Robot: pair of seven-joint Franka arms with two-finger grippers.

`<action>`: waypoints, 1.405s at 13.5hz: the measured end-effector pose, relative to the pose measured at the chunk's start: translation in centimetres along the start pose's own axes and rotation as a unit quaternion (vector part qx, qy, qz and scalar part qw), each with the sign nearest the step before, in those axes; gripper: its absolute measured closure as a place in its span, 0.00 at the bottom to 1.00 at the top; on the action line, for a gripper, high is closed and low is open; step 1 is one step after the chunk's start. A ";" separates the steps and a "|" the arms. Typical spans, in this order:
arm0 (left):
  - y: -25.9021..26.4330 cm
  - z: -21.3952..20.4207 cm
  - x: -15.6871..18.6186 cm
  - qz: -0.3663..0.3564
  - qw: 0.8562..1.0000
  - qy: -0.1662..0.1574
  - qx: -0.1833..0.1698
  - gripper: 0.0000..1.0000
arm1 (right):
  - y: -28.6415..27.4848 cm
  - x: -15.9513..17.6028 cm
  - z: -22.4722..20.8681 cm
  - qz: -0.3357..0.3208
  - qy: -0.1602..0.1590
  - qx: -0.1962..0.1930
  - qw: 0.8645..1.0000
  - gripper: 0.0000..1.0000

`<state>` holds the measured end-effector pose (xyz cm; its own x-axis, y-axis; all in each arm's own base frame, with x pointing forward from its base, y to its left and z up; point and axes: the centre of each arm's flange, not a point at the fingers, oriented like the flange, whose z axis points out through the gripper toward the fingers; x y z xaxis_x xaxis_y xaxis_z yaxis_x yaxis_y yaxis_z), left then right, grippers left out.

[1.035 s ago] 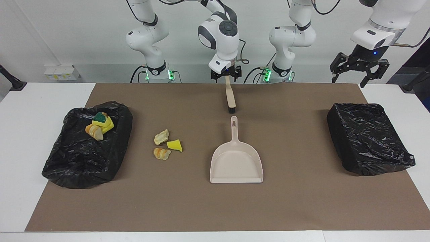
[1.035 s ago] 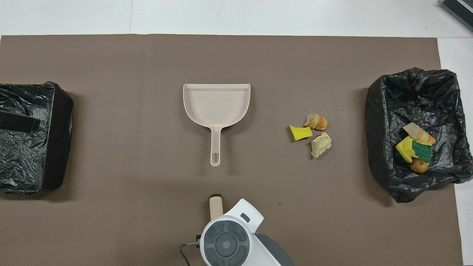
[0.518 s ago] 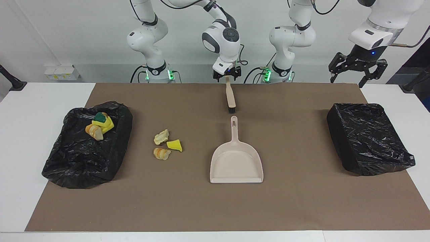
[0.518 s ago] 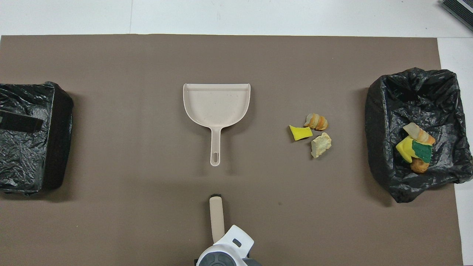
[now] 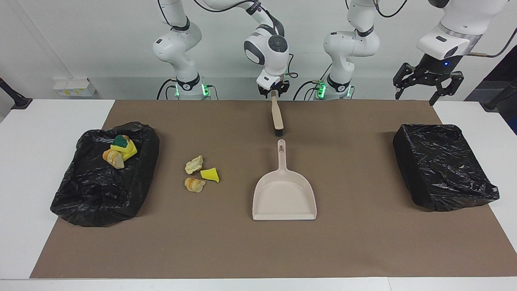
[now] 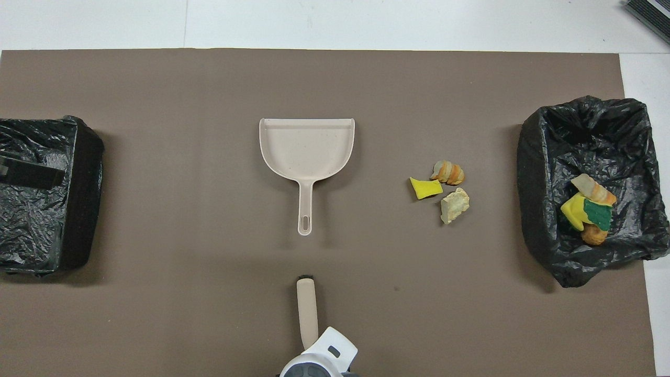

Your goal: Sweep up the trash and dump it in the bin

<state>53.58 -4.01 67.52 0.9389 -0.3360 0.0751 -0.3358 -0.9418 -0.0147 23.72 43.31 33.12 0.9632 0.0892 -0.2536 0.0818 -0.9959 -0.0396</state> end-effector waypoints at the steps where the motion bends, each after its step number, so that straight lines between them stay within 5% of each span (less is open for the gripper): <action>1: 0.0 -0.1 0.1 0.000 1.000 0.003 0.001 0.00 | 0.1 0.1 0.0 0.002 -0.001 0.001 1.000 0.65; 2: 0.2 -0.1 0.2 0.002 1.000 0.007 0.002 0.00 | 0.2 0.2 -0.1 0.004 -0.001 0.002 1.000 0.74; 9: 12.4 6.2 5.4 0.012 1.000 0.028 -0.006 0.00 | 3.0 3.4 -5.7 0.036 -0.030 -0.009 0.999 0.74; 14: 20.7 15.3 7.5 0.002 1.000 0.026 -0.013 0.00 | 12.7 7.4 -12.6 0.050 -0.010 -0.033 0.998 0.74; 19: 27.7 23.7 8.7 -0.020 1.000 0.017 -0.015 0.00 | 25.7 14.3 -13.6 0.074 0.015 -0.102 0.992 0.74</action>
<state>54.29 -33.27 44.12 0.9485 -0.2976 0.1087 -0.3012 -0.9534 0.0183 43.03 18.77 41.59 0.9753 -0.0551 -0.2141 -0.0129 -0.9810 0.1934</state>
